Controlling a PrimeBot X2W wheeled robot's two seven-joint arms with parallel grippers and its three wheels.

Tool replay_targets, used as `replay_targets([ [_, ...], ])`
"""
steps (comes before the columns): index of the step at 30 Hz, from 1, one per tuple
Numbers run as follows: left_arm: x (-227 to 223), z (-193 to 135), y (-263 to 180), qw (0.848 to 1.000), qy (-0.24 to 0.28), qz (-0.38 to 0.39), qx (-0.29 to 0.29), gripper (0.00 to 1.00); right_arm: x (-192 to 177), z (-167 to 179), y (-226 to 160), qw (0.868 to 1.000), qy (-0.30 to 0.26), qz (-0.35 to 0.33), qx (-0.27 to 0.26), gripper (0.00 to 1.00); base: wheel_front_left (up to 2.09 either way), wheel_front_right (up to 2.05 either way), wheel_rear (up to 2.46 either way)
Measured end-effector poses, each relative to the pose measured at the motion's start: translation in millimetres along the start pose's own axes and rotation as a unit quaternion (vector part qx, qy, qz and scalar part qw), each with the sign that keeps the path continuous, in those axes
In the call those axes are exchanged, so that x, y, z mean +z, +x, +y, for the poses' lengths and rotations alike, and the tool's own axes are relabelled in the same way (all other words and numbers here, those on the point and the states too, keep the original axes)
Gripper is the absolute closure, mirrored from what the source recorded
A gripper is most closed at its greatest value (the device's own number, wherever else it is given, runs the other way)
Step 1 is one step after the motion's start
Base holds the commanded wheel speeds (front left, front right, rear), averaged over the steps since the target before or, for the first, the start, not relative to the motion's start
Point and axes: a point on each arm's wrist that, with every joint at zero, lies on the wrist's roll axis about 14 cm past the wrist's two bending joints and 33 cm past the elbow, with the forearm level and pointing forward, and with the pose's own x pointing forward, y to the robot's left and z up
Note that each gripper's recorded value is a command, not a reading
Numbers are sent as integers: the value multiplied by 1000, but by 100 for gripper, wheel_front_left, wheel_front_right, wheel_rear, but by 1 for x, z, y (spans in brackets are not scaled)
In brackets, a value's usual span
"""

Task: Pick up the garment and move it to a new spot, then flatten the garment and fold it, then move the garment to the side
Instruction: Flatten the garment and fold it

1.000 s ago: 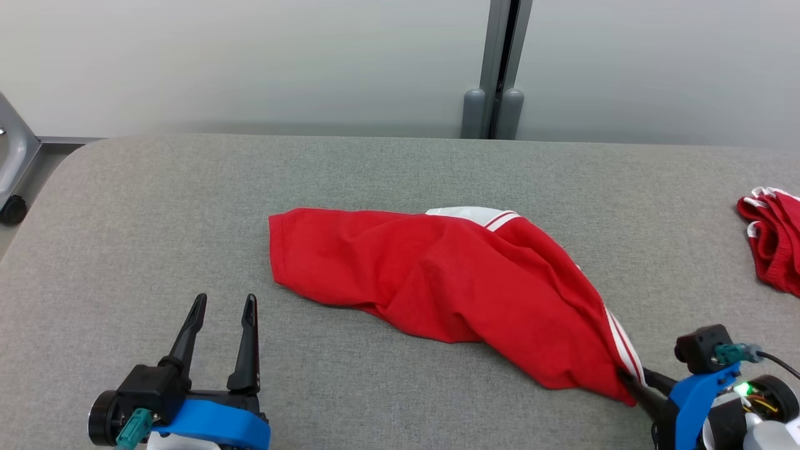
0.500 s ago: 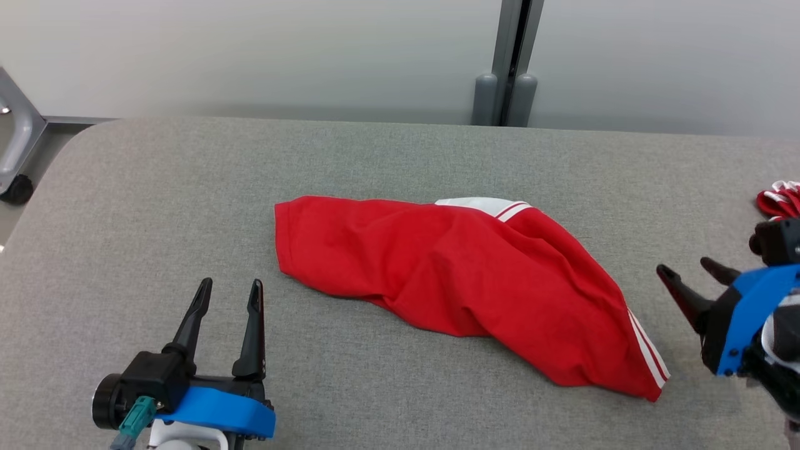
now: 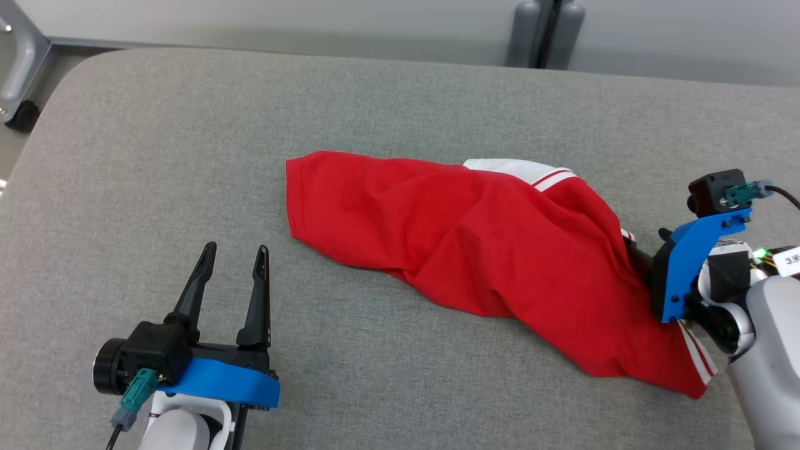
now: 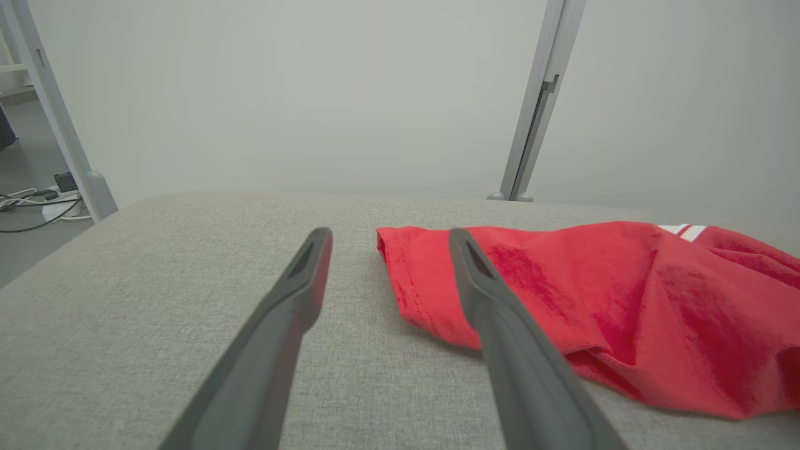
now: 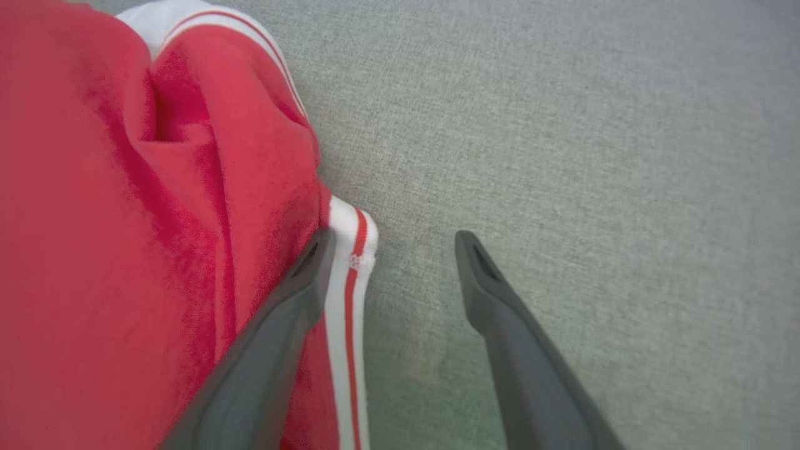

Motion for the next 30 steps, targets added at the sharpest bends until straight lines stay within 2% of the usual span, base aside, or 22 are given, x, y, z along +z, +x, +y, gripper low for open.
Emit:
replay_targets([
  [9, -7, 5, 5, 1000, 1, 10, 6, 0, -19, 26, 24, 999, -11, 23, 45, 0, 0, 0, 0],
  [10, -8, 5, 5, 1000, 1, 11, 5, 0, -19, 27, 24, 998, -17, 26, 47, 7, 0, 0, 0],
  [11, -8, 4, 5, 1000, 0, 11, 4, 0, -20, 28, 25, 998, -18, 25, 50, 68, 0, 0, 0],
  [12, -8, 4, 6, 1000, 0, 11, 4, 0, -21, 30, 25, 998, -24, 26, 54, 92, 0, 0, 0],
  [13, -8, 3, 6, 1000, 0, 11, 4, 0, -21, 31, 25, 998, -28, 26, 57, 100, 0, 0, 0],
  [18, -9, 2, 6, 1000, -1, 11, 2, 0, 0, 29, 26, 997, -48, -20, 56, 100, 0, 0, 0],
  [23, -7, 2, 4, 1000, -2, 8, 4, 0, 52, 14, 23, 991, -81, -101, 30, 100, 0, 0, 0],
  [27, -5, 3, 1, 1000, -4, 6, 8, 0, 111, 10, 12, 975, -112, -193, 10, 100, 0, 0, 0],
  [30, -1, 5, -2, 1000, -4, 1, 12, 0, 161, 15, -6, 951, -143, -275, 2, 100, 0, 0, 0],
])
